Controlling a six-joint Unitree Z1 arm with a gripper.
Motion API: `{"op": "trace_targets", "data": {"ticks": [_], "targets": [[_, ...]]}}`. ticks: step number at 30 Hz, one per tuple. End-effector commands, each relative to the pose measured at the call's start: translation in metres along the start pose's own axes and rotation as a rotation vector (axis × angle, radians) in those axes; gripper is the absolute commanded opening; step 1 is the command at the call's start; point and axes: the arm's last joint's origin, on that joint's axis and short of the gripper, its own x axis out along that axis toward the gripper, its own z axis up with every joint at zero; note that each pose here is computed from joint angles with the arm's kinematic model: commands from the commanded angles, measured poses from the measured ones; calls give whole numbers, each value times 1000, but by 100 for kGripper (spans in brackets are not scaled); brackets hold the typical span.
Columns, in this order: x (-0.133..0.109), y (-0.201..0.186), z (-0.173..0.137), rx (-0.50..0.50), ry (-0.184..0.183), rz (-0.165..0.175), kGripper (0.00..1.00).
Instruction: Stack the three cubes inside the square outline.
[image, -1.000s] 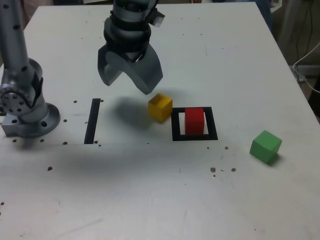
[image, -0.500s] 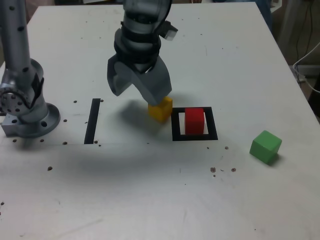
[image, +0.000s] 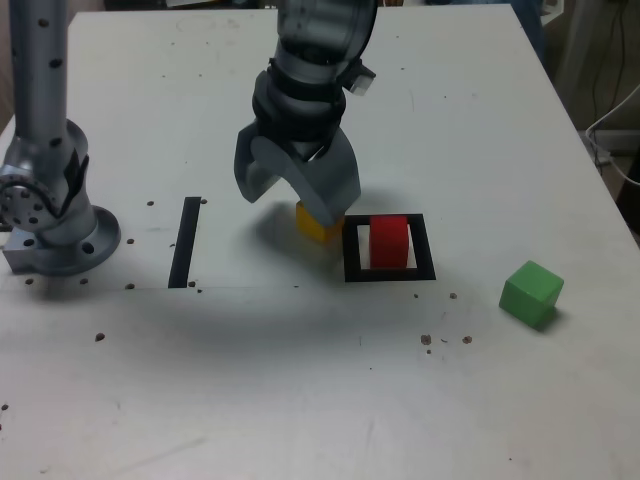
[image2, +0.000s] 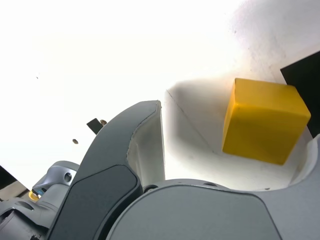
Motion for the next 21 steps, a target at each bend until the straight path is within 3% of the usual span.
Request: {"op": "trace_targets", "data": {"ticks": [1,11,21], "targets": [[2,1,4,-4,5,1,92],[8,3,7,-18,23,8,79],[10,4,7,-26,25,4,45]]}}
